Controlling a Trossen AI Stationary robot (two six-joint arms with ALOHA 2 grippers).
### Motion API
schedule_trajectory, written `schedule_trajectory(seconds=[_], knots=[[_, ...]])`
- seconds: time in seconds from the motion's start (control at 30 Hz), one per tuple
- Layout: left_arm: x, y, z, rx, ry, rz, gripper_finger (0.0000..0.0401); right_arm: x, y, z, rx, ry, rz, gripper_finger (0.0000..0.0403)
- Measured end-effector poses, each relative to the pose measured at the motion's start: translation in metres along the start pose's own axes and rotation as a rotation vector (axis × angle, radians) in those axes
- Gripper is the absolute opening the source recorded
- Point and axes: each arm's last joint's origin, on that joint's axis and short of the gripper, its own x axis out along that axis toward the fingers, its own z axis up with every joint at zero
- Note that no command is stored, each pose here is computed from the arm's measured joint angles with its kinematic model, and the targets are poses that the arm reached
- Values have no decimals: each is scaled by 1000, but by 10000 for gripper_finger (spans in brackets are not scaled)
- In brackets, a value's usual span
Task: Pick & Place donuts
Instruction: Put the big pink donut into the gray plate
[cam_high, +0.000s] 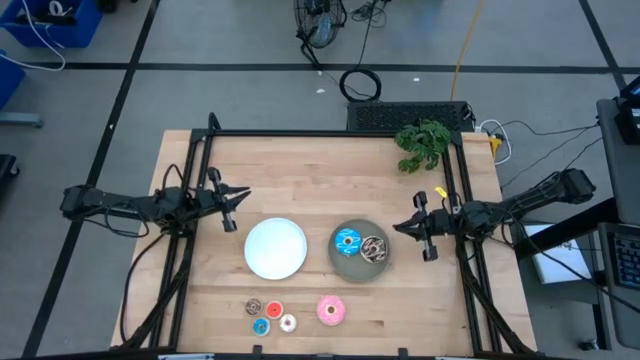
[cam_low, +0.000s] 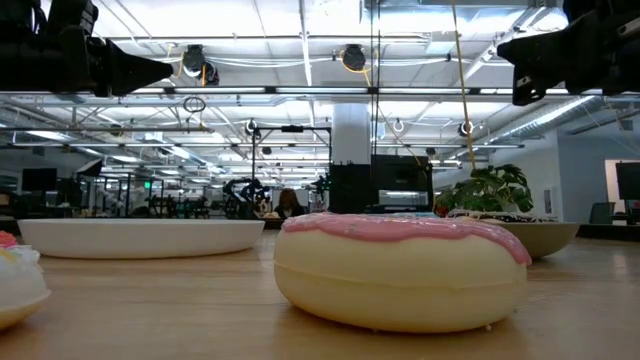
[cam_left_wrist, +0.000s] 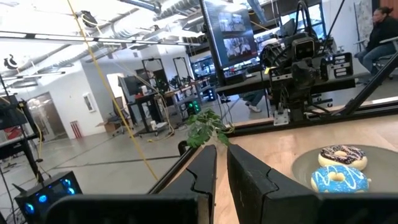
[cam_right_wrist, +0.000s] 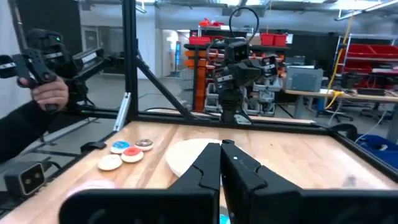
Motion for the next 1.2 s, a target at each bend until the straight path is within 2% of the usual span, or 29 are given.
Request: schedule_trajectory(seconds=[0.33,0.47,0.63,1.2], knots=[[0,0,0,7,0,0,47,0,0,-1,3,9,3,0],[0,0,0,2,-1,-1,47,0,0,-6,-33,62,6,0],[0,0,0,-26,-1,-2,47,-1,0,-11,-21,113,7,0],[0,1,3,-60,-32,10,47,0,0,-10,6,102,-3,0]])
